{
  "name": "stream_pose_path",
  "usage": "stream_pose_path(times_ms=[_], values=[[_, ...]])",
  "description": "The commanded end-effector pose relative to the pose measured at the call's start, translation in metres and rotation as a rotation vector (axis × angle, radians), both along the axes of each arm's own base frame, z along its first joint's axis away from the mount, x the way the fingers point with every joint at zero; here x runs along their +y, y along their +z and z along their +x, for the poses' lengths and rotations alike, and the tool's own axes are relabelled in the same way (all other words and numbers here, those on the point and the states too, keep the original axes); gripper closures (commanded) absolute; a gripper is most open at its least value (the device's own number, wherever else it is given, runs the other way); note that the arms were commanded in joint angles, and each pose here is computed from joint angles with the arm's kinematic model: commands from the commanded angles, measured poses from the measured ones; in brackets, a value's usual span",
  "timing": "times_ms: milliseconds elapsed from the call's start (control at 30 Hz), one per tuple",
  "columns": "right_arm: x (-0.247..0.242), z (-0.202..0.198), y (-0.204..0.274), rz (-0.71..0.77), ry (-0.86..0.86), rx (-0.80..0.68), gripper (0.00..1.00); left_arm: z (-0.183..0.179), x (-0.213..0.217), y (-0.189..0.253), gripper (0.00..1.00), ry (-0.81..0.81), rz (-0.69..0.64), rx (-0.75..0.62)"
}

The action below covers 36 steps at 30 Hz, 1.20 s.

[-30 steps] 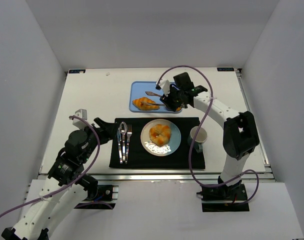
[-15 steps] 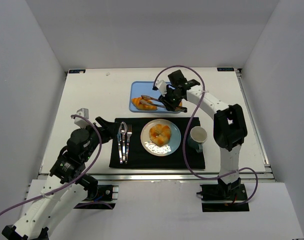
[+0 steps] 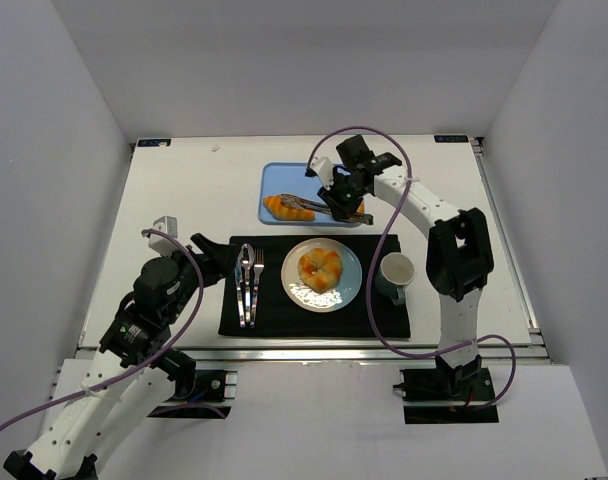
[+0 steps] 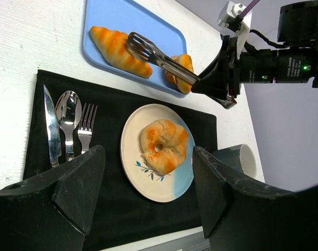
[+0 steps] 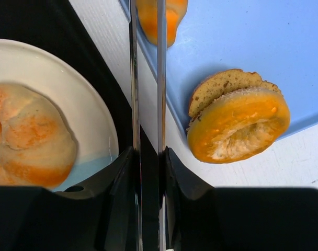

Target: Place the bread

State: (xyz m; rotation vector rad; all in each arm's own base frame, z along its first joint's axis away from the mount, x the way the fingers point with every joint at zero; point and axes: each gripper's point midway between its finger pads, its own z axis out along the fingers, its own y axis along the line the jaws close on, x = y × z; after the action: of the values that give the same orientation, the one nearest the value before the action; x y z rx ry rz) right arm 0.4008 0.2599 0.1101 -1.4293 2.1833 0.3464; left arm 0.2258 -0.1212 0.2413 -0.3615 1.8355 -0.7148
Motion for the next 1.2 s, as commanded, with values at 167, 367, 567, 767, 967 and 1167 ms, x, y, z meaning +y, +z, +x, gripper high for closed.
stream_pose_path(times_ms=[167, 367, 567, 767, 967, 1167], values=[[-0.009, -0.001, 0.085, 0.195, -0.02, -0.137, 1.0, 0.002, 0.002, 0.01, 0.23, 0.006, 0.002, -0.031], [-0.02, -0.031, 0.105, 0.224, 0.014, -0.175, 1.0, 0.001, 0.001, 0.01, 0.23, 0.002, 0.0, -0.03], [-0.046, -0.085, 0.112, 0.2, 0.086, -0.191, 1.0, 0.0, 0.001, 0.009, 0.23, 0.002, 0.002, -0.026], [-0.07, -0.14, 0.097, 0.189, 0.138, -0.169, 1.0, 0.0, 0.0, 0.006, 0.23, -0.005, -0.001, -0.022], [-0.077, -0.161, 0.098, 0.203, 0.153, -0.176, 1.0, 0.001, -0.003, 0.005, 0.23, -0.017, 0.002, -0.018], [-0.076, -0.167, 0.107, 0.232, 0.176, -0.204, 1.0, 0.003, -0.004, 0.006, 0.23, -0.02, 0.005, -0.017]])
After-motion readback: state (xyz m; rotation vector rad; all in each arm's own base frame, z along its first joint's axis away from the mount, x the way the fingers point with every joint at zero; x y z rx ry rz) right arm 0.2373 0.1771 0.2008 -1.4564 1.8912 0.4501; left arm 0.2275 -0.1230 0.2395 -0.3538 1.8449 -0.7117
